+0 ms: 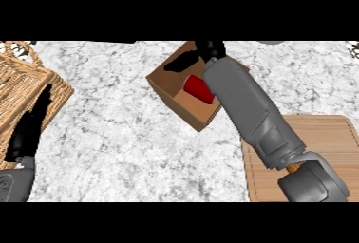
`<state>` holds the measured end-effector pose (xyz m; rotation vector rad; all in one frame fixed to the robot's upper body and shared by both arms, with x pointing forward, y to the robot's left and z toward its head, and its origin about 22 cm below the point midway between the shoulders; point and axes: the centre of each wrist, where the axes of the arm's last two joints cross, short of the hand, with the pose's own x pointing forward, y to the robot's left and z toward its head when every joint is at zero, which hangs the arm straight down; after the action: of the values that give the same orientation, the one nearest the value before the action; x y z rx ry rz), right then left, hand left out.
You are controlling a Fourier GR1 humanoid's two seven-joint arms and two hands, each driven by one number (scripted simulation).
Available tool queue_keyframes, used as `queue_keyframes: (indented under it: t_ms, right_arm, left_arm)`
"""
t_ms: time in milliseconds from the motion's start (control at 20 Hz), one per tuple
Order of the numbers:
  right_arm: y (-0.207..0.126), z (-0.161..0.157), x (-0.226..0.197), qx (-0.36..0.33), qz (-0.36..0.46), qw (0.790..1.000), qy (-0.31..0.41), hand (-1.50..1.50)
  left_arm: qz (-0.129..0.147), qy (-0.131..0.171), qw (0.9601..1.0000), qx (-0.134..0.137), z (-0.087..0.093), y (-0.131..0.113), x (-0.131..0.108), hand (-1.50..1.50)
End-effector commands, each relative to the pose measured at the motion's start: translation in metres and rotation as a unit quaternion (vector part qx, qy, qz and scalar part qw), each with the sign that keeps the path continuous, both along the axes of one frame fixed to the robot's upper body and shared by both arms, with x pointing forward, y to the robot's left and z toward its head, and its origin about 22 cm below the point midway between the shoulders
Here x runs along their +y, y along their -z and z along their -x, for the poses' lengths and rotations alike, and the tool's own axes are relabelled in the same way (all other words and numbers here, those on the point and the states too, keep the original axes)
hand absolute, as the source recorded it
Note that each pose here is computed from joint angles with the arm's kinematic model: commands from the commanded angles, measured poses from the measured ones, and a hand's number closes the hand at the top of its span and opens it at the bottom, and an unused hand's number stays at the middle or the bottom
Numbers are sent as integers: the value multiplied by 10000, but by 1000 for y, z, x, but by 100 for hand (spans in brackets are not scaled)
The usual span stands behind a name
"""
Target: Pick the can from the cutting board and place it in the cardboard box
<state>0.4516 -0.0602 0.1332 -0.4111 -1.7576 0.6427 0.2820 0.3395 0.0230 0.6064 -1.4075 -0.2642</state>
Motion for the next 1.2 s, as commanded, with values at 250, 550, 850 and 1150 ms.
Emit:
queue_keyframes:
  t_ms: [250, 550, 850, 1150]
  right_arm:
    - [-15, -13, -42, -448, -1440, 9882, 283, -150]
    - [-14, -19, -123, -390, -1749, 9832, 349, -150]
    - [-4, -10, -211, -184, -1649, 9839, 670, -150]
    - [-23, 8, -293, -318, -1444, 9861, 751, -150]
  left_arm:
    - [17, -156, 9998, 109, 10, -2, 8, 0]
    - [-16, -362, 9993, 60, 17, 6, 31, 0]
    - [23, -322, 9995, 8, 26, 13, 17, 0]
    - [-95, -291, 9995, 26, 7, -8, 18, 0]
